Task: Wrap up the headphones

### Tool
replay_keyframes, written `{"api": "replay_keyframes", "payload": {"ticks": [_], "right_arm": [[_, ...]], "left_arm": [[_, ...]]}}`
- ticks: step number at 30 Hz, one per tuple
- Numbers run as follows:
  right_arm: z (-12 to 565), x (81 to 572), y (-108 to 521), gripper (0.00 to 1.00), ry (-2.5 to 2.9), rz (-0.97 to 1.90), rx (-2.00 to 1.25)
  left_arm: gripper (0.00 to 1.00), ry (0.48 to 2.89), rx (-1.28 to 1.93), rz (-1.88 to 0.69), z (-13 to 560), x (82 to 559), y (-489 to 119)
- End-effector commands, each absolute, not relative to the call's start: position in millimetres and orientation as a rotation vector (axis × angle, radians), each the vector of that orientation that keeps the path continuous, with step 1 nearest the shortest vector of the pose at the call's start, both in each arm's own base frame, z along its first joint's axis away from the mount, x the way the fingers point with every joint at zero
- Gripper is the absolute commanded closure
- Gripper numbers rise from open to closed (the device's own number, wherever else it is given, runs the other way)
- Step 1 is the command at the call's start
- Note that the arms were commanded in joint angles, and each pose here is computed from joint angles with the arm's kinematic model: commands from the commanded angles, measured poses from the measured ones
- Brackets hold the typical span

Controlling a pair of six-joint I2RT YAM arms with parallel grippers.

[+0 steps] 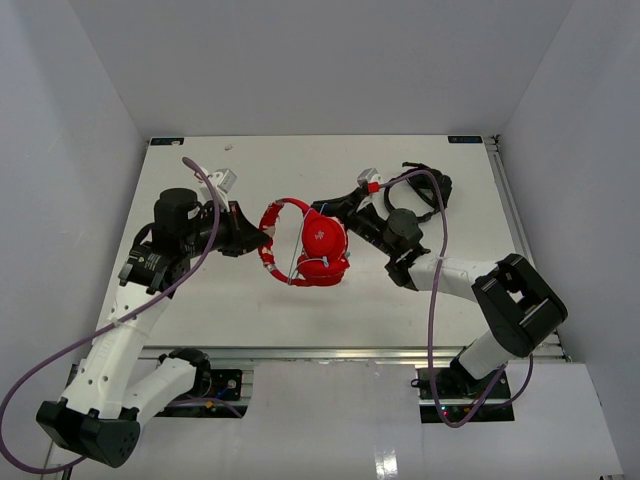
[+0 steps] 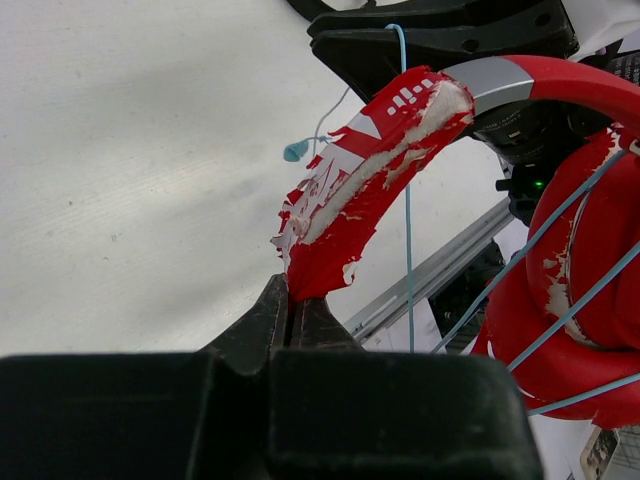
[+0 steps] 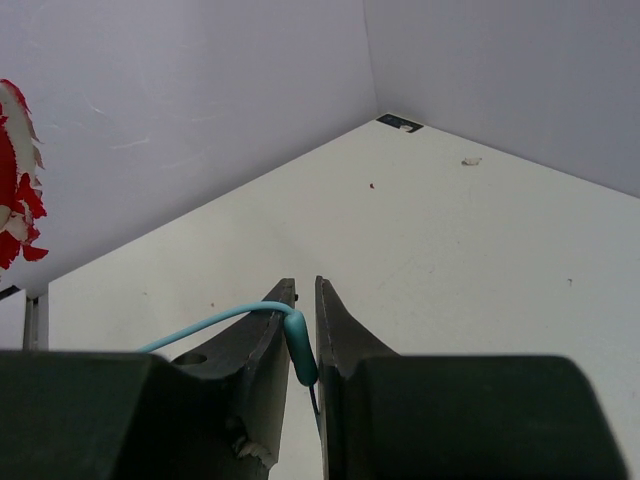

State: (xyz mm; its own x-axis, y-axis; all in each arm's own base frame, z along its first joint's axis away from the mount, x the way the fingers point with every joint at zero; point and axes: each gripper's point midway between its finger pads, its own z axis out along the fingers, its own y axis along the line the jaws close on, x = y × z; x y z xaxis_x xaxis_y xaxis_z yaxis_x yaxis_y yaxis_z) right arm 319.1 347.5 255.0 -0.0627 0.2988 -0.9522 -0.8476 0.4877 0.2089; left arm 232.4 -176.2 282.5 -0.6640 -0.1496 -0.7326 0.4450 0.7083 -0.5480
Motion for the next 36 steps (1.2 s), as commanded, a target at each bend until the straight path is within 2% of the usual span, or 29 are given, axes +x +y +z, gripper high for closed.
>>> {"api": "replay_keyframes", "payload": {"ticks": [1, 10, 12, 16, 18, 25, 30, 36], "right_arm": [[293.1, 318.4, 333.3, 0.80, 1.165, 1.000, -0.477], [298.3, 330.1, 325.6, 0.75, 1.137, 0.972, -0.435], [300.7, 329.3, 327.3, 0.77, 1.116, 0.982, -0.444], [303.0, 331.2, 327.0, 0.90, 1.090, 0.982, -0.435], [303.5, 335.6, 324.3, 0.92, 1.090, 0.968, -0.423], [308.1, 346.5, 317.3, 0.92, 1.139, 0.955, -0.537], [283.2, 352.8, 331.8, 0.92, 1.309, 0.934, -0.721], [283.6, 368.2, 338.8, 0.92, 1.411, 0.889, -0.833]], "left_arm": [[1.00, 2.077, 0.287, -1.048, 296.9, 219.3, -188.4], [1.00, 2.099, 0.310, -1.048, 287.2, 217.4, -188.8], [1.00, 2.098, 0.314, -1.054, 287.4, 217.3, -189.6], [1.00, 2.097, 0.335, -1.052, 285.3, 216.7, -190.0], [1.00, 2.101, 0.347, -1.027, 280.5, 218.8, -188.2], [1.00, 2.191, 0.234, -0.693, 241.1, 262.7, -158.3], [1.00, 2.249, 0.249, -0.611, 222.3, 290.5, -161.1], [1.00, 2.324, 0.287, -0.375, 196.5, 311.0, -153.2]]}}
